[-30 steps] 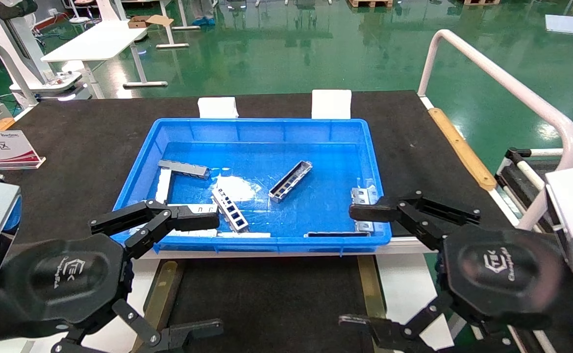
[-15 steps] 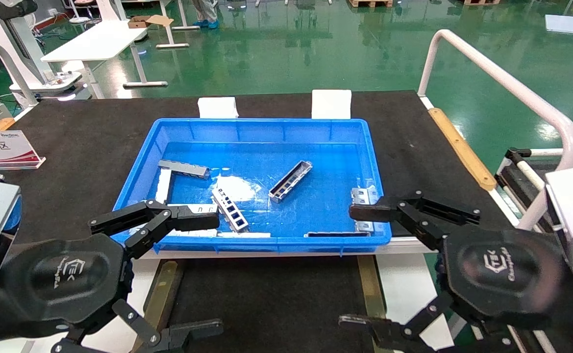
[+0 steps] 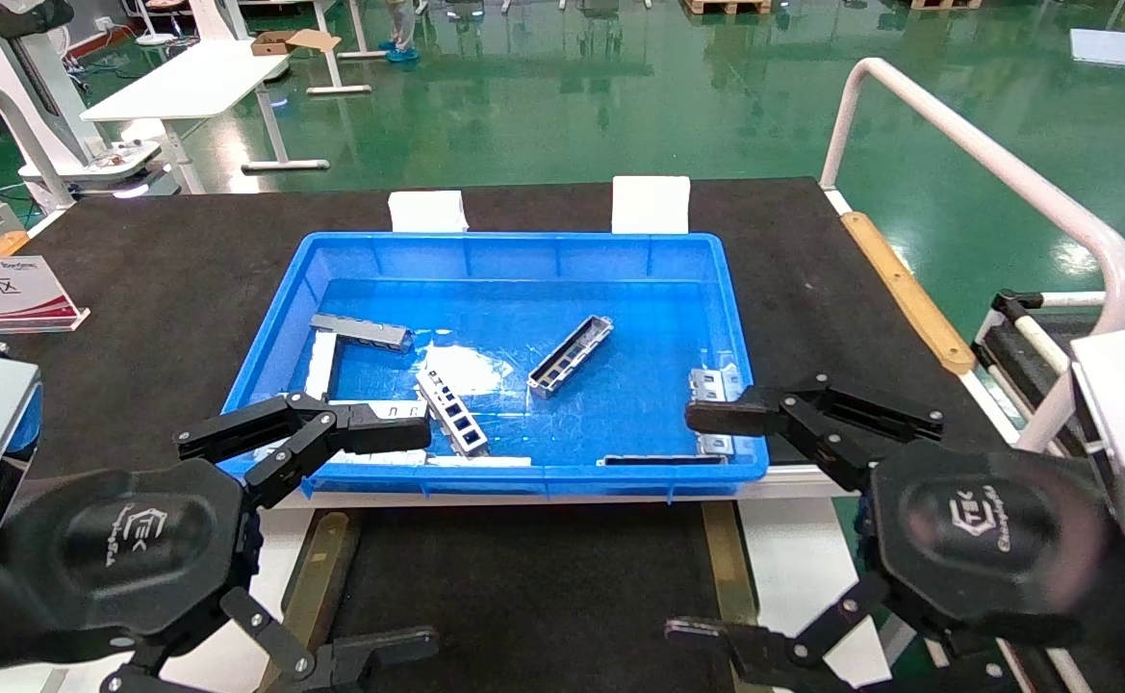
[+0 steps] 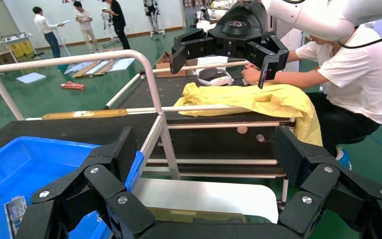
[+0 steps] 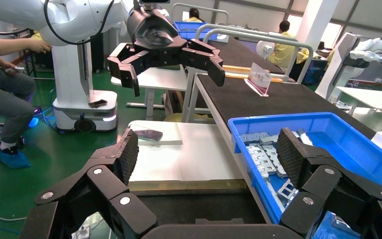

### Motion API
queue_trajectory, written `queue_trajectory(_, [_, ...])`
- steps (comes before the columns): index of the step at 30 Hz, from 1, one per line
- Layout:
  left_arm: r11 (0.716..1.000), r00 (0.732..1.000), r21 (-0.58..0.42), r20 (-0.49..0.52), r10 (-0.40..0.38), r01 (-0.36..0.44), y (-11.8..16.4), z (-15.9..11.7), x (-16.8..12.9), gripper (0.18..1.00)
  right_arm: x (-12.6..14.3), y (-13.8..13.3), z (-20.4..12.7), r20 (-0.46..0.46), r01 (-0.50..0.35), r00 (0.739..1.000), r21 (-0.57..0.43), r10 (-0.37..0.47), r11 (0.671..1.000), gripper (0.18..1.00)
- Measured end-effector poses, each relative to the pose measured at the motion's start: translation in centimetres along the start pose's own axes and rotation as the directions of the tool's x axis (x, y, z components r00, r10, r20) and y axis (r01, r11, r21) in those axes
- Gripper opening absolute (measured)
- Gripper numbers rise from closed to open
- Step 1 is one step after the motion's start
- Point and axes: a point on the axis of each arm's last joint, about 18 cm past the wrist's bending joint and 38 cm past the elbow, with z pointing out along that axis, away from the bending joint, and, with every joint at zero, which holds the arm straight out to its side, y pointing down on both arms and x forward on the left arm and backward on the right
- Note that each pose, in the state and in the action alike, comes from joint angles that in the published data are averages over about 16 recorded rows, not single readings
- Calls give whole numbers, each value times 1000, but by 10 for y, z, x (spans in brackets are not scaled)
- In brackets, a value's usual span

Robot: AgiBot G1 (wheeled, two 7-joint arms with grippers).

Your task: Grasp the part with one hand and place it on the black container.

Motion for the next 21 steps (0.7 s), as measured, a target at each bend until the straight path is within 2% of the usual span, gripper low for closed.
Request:
queue_trajectory(12, [1000, 999, -22, 41, 10, -9, 5, 7, -10, 1001, 0, 0, 0, 0, 0, 1000, 0, 0, 1000, 1001])
queue_trajectory(21, [996, 987, -92, 160, 30, -15, 22, 32, -47, 1001, 0, 0, 0, 0, 0, 1000, 0, 0, 1000, 1001])
